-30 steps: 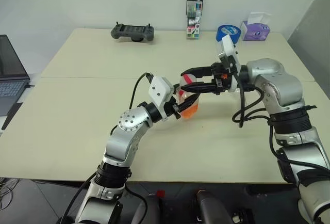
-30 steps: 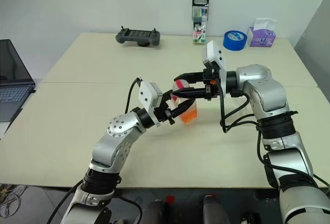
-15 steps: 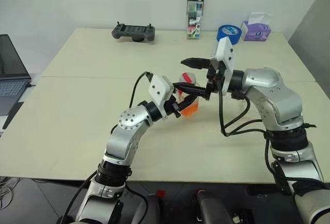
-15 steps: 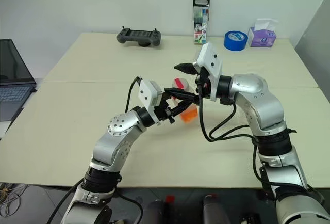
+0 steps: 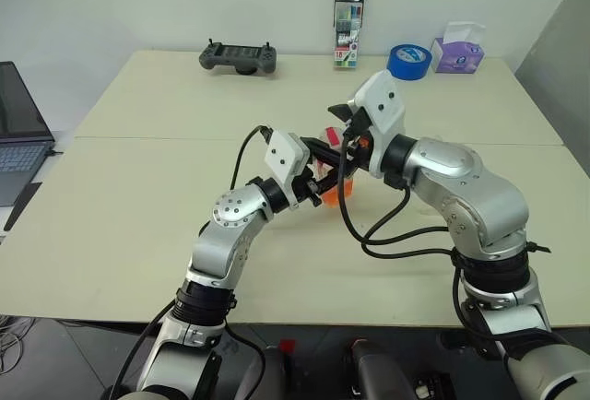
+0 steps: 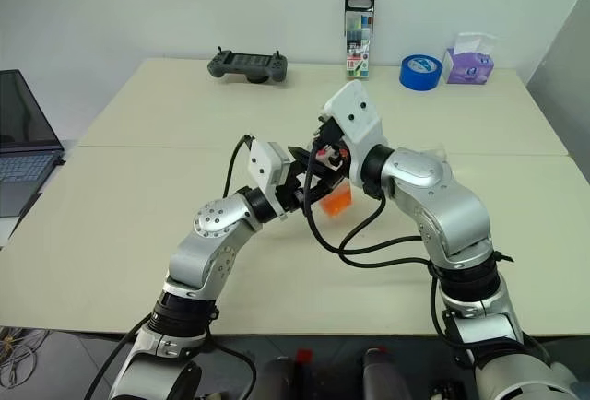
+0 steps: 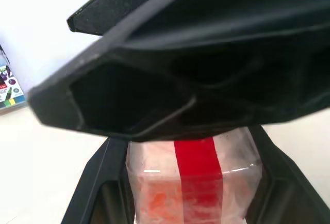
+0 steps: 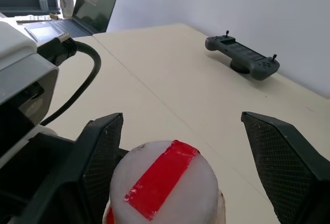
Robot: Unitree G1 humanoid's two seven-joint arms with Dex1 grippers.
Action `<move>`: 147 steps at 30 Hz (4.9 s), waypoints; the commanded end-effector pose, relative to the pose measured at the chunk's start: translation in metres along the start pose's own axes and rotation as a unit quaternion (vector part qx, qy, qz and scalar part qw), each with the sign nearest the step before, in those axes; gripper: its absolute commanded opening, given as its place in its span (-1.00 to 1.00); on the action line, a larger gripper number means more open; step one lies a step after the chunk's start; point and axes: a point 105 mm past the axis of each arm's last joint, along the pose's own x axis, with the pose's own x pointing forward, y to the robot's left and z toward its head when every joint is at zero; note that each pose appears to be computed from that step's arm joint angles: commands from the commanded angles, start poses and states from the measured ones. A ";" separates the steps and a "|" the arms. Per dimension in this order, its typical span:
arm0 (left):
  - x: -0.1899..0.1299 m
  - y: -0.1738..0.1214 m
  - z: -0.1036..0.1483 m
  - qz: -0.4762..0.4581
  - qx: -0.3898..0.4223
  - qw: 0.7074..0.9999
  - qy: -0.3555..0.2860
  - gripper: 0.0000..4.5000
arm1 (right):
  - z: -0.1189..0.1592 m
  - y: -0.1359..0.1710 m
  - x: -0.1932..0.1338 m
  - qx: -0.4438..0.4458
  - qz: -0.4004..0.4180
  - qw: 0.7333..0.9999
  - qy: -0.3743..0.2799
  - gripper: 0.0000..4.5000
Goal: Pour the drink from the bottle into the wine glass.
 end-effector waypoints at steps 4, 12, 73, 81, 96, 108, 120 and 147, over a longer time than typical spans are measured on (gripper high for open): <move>0.001 0.002 0.017 -0.001 0.021 0.999 -0.033 -0.08 | -0.002 -0.017 -0.017 -0.009 -0.051 0.999 0.017 0.74; 0.000 0.004 0.018 0.002 0.024 0.999 -0.032 -0.08 | -0.002 -0.030 -0.033 -0.005 -0.059 0.998 0.013 0.74; -0.002 0.008 0.015 0.016 0.032 0.999 -0.025 -0.13 | 0.073 0.004 -0.041 0.062 0.051 0.978 -0.194 -0.22; -0.003 0.010 0.017 0.022 0.032 0.999 -0.028 -0.13 | -0.015 -0.107 -0.103 0.123 -0.327 0.935 -0.066 -0.22; 0.000 0.014 0.022 0.016 0.027 0.999 -0.031 -0.13 | -0.175 -0.107 -0.195 0.205 -0.531 0.802 0.180 0.24; 0.000 0.022 0.021 0.030 0.031 0.999 -0.027 -0.14 | -0.166 -0.106 -0.196 0.185 -0.506 0.819 0.198 1.00; -0.024 0.098 -0.004 0.199 0.046 0.977 0.055 -0.14 | -0.023 -0.083 -0.094 0.047 -0.265 0.962 0.036 1.00; -0.133 0.200 -0.008 0.453 -0.039 0.890 0.031 -0.15 | -0.015 0.050 0.035 0.070 0.095 0.993 0.001 1.00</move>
